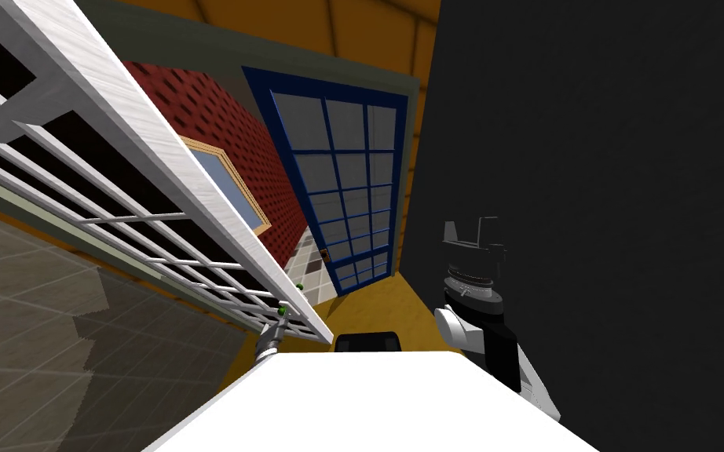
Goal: Pull the door open
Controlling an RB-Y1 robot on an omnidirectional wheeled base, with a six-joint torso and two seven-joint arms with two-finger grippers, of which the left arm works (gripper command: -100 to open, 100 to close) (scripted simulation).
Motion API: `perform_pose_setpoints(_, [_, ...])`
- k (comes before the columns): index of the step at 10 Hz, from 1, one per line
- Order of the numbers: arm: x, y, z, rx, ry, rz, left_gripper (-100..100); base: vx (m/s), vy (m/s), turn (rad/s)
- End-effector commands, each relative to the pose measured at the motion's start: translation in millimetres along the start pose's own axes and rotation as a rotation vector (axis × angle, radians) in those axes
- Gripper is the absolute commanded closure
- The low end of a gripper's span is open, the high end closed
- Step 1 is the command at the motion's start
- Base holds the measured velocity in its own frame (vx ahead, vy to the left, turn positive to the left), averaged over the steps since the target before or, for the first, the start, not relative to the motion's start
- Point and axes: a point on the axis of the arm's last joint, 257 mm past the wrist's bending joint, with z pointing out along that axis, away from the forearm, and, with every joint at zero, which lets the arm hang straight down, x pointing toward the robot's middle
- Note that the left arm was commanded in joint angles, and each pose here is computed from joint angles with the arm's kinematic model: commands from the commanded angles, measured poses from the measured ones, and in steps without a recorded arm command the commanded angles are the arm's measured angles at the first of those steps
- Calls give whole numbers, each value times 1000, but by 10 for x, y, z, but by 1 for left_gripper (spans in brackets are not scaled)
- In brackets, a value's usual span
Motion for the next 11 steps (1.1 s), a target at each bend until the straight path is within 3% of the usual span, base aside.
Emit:
perform_pose_setpoints(1, [-4, 309, -74, -49, 17, -29, 100, -55, -8, 11])
perform_pose_setpoints(8, [-9, 399, -132, -57, 21, -99, 100, -34, -6, 18])
perform_pose_setpoints(11, [-16, 440, -162, -58, 22, -160, 100, -22, -9, 2])
